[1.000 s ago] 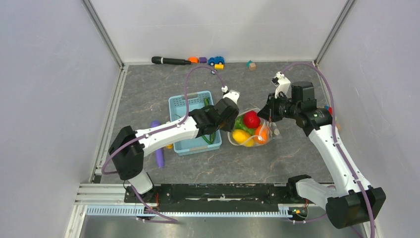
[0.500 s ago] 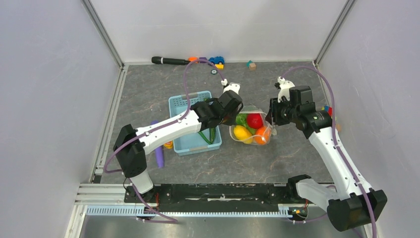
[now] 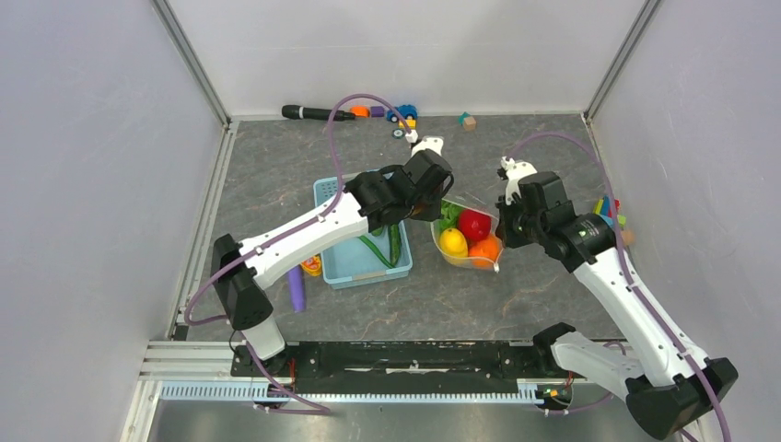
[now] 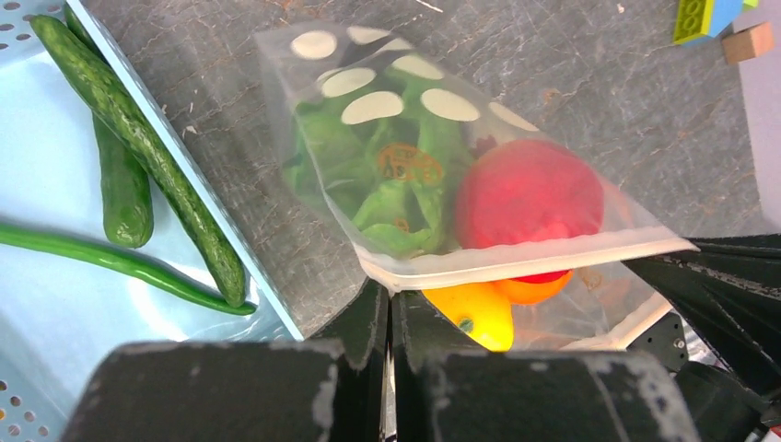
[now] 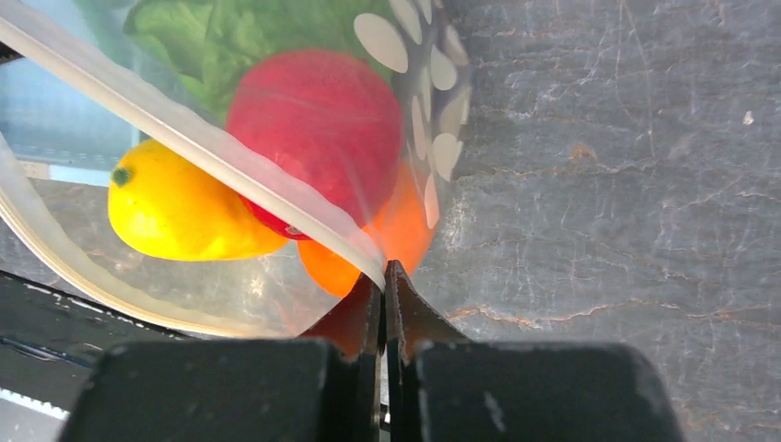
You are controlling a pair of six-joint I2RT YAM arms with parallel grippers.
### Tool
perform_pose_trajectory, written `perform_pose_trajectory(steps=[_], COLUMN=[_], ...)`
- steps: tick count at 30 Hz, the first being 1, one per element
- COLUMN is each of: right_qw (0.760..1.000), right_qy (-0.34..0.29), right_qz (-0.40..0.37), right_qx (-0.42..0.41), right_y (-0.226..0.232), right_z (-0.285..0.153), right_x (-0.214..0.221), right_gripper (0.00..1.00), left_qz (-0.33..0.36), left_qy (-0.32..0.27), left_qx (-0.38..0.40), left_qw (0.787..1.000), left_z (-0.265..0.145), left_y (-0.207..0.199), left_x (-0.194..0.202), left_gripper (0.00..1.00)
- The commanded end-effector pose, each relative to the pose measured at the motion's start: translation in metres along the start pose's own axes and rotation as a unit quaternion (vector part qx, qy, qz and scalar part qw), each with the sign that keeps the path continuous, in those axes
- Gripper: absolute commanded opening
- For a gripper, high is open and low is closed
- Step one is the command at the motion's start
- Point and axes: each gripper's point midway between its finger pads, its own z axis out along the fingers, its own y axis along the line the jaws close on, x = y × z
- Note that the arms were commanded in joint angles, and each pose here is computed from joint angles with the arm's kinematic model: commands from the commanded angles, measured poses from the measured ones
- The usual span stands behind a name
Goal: Place the food in the zip-top bag and seal the zipper
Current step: Adjust the zipper food storage bag at the center of the board.
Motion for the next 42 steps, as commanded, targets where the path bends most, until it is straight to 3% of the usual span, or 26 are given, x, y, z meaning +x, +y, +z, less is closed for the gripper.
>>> perform_pose_trajectory(steps=[1,4,13,18,26,28,29,33,34,35,42], right_qw=[0.999,0.997,0.966,0.970,0.990,0.991,0.989,0.988,0.989,0.991,0.995], right_qy=[-0.052,-0.049,0.095,0.109,0.085,0.082,0.083,0.073,0.070,0.068,0.035], right_qz=[-0.005,-0.025,-0.033,-0.029,0.034,0.048,0.055,0.068,0.069,0.070,0.073], right_qx=[0.000,-0.051,-0.237,-0.215,-0.106,-0.096,-0.105,-0.117,-0.107,-0.095,-0.054], right_y=[0.002,0.020,0.078,0.070,0.016,0.007,0.008,0.008,0.004,-0.001,-0.020], right_z=[-0.036,-0.050,-0.060,-0.055,-0.009,0.001,0.005,0.017,0.018,0.019,0.018], right_x=[-0.037,-0.045,0.008,0.019,0.014,0.013,0.014,0.006,0.004,0.001,-0.020], right_gripper=[0.00,0.00,0.00,0.01,0.02,0.00,0.00,0.00,0.00,0.00,0.00], left_qz=[-0.009,0.029,0.109,0.122,0.097,0.084,0.080,0.086,0.089,0.092,0.102], left_qy=[-0.036,-0.026,0.057,0.084,0.121,0.120,0.119,0.086,0.078,0.069,0.001], left_qx=[0.017,0.020,0.027,0.014,0.031,0.039,0.047,0.078,0.083,0.086,0.113], left_qw=[0.999,0.999,0.992,0.989,0.987,0.988,0.988,0.990,0.990,0.990,0.988], left_z=[-0.046,-0.067,-0.081,-0.055,0.016,0.027,0.029,0.021,0.018,0.014,-0.021], left_y=[-0.010,-0.013,0.002,0.003,-0.007,-0.007,-0.009,-0.018,-0.019,-0.019,-0.016], left_x=[-0.037,-0.040,-0.005,0.007,0.001,-0.007,-0.010,-0.028,-0.032,-0.036,-0.055], left_gripper=[0.02,0.02,0.02,0.02,0.15,0.28,0.44,0.70,0.79,0.97,1.00])
